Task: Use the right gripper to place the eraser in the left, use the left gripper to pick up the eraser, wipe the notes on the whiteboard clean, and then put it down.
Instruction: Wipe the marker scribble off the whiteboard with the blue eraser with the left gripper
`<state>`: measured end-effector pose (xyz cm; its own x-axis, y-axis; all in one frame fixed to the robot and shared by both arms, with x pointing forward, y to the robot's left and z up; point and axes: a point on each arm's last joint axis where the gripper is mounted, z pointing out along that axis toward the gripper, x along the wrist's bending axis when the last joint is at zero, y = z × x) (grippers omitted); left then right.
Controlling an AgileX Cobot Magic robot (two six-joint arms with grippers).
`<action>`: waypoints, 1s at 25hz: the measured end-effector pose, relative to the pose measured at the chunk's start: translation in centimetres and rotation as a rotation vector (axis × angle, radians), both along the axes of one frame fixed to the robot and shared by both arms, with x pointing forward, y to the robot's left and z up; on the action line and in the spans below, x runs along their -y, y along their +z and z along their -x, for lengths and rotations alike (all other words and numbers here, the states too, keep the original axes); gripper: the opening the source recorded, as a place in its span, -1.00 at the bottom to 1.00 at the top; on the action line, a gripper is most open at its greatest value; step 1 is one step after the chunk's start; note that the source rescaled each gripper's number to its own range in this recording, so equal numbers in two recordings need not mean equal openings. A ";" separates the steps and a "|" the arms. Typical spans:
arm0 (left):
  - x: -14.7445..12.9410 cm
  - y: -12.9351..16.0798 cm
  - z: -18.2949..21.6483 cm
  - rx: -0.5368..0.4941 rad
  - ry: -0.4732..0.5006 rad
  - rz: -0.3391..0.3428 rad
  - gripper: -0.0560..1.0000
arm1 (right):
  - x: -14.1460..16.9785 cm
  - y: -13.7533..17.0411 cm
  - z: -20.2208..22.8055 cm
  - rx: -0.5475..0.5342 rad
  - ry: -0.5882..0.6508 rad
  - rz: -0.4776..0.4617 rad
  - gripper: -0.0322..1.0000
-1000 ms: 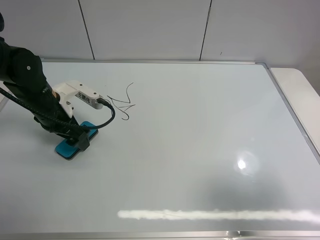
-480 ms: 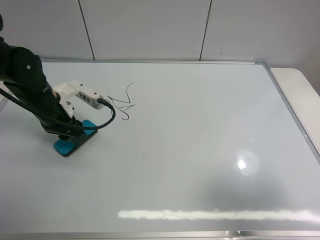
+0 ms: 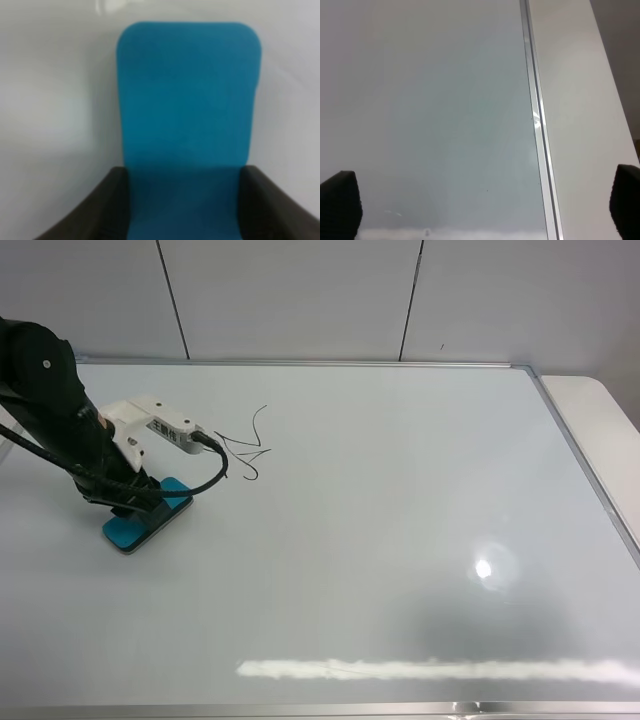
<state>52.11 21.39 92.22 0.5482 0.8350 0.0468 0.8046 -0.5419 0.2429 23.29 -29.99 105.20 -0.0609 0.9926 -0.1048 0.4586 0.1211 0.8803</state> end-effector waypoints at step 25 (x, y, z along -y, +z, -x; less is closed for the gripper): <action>0.1 -0.1 -13.7 0.068 -0.050 -0.062 -0.88 | 0.0 0.0 0.0 0.000 0.000 0.000 1.00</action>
